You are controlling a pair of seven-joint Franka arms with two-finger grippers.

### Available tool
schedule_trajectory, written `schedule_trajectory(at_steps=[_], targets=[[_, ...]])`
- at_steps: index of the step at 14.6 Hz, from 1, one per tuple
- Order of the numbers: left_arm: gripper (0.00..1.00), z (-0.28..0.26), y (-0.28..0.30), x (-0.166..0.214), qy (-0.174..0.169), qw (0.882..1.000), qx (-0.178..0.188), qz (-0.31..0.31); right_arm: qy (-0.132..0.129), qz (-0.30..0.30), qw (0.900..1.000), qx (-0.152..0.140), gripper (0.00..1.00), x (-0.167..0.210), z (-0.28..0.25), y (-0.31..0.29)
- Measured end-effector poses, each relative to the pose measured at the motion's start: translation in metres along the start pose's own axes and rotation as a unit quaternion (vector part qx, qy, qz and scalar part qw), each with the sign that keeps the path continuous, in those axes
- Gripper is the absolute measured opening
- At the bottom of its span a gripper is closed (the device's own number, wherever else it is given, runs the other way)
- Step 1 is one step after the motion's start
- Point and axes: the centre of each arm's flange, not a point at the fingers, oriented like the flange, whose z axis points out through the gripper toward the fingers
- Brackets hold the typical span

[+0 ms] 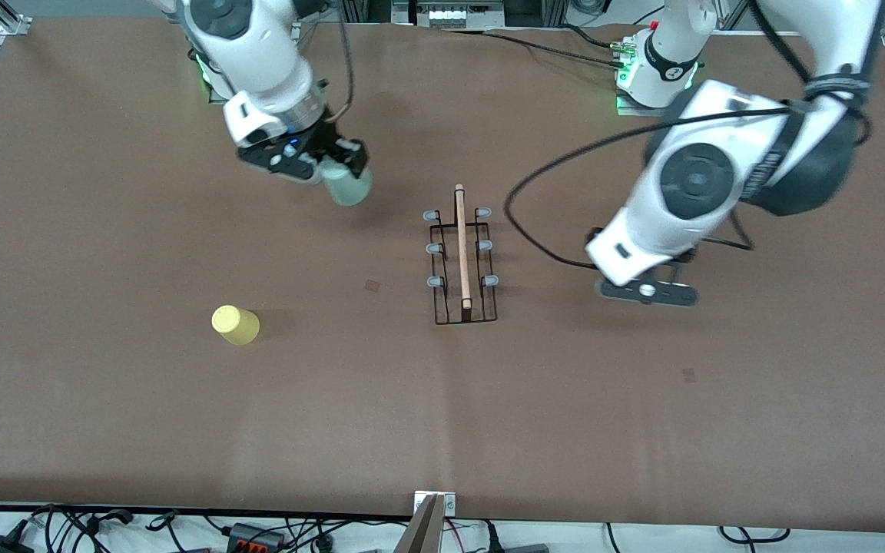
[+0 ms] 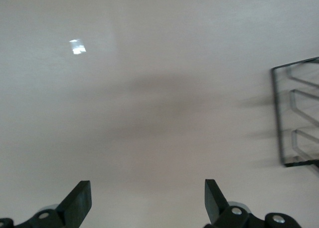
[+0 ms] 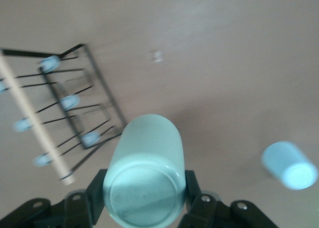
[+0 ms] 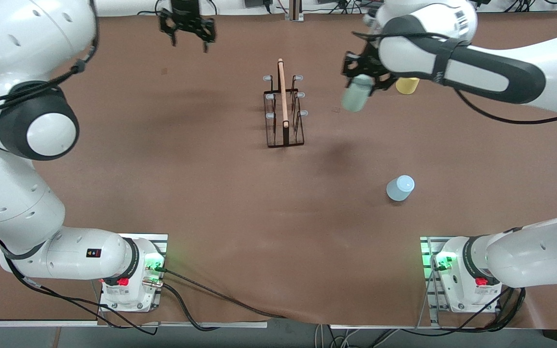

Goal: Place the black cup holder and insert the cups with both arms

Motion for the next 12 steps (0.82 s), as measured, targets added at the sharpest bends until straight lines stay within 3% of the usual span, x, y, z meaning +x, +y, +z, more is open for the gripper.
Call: schedule_trajectory(at_steps=[3,6,9,12], targets=[[1.00,0.017,-0.084,-0.001,-0.021,1.000,-0.007,0.023,0.018,0.009,1.000,0.009,0.66,-0.032,0.031,-0.048],[1.00,0.026,-0.142,-0.005,-0.026,0.999,-0.015,0.032,0.020,0.007,1.000,0.004,0.66,-0.028,0.078,-0.068],[1.00,0.008,-0.206,-0.012,0.004,0.998,-0.035,0.057,0.017,0.009,1.000,0.005,0.66,-0.015,0.102,-0.075],[1.00,-0.032,-0.258,-0.020,0.054,0.997,-0.040,0.042,0.016,0.004,1.000,0.010,0.66,-0.020,0.109,-0.082]])
